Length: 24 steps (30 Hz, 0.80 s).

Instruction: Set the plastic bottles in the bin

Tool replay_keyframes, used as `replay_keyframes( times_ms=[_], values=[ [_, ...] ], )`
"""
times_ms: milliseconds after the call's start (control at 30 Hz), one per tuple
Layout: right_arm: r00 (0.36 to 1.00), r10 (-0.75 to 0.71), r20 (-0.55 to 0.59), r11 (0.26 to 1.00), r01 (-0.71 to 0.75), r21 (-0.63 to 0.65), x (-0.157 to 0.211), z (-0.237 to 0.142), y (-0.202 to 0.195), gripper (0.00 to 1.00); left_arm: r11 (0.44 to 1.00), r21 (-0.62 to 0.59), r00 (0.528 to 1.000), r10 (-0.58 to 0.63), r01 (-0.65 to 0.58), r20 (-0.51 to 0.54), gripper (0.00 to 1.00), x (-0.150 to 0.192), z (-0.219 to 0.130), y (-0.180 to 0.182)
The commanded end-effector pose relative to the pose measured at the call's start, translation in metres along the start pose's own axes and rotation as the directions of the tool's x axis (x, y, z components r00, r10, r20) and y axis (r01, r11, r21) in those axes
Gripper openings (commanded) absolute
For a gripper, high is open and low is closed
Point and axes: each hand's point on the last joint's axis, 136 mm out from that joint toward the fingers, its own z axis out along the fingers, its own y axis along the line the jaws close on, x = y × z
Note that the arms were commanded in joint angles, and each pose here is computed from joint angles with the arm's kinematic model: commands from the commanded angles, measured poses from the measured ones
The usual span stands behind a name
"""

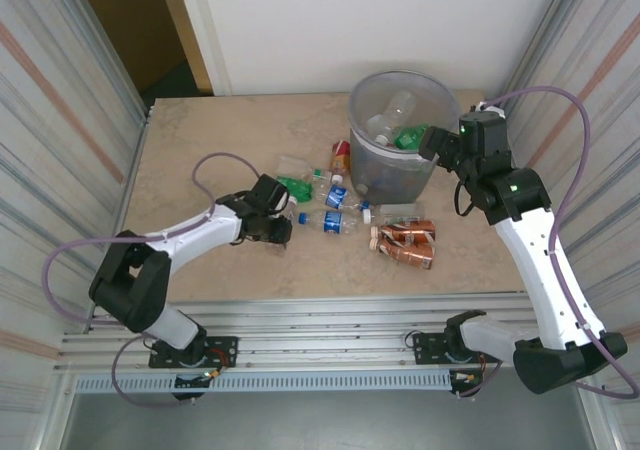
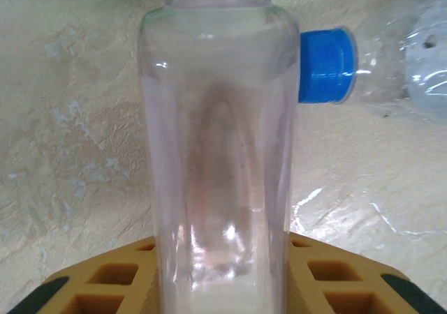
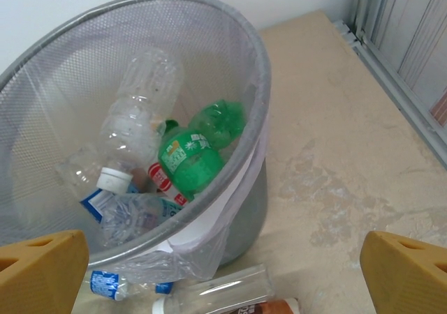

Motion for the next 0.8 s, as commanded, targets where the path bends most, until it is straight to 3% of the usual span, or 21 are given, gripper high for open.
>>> replay_keyframes(
  times_ms=[0, 233, 400, 567, 767],
  values=[
    [0.999, 0.025, 0.036, 0.999, -0.024, -0.037, -0.008, -0.007, 0.003, 0.98, 1.0, 0.023, 0.999, -0.002, 0.001, 0.032, 0.28, 0.001, -0.022, -0.003],
    [0.999, 0.038, 0.033, 0.991, -0.034, -0.132, -0.011, -0.011, 0.019, 0.98, 0.996, 0.084, 0.984, 0.003, -0.018, 0.177, 0.24, -0.011, -0.068, -0.008],
    [0.999, 0.037, 0.016, 0.974, -0.033, -0.225, -0.01, -0.014, 0.036, 0.98, 0.985, 0.14, 0.935, 0.042, -0.097, 0.351, 0.22, -0.031, -0.105, -0.018],
    [1.0, 0.021, -0.006, 0.945, -0.022, -0.325, -0.008, -0.018, 0.055, 0.98, 0.959, 0.2, 0.836, 0.061, -0.201, 0.546, 0.21, -0.053, -0.14, -0.034],
    [1.0, 0.013, -0.022, 0.933, -0.02, -0.36, -0.005, -0.018, 0.063, 0.98, 0.923, 0.231, 0.694, 0.053, -0.308, 0.718, 0.21, -0.084, -0.177, -0.054]
  ],
)
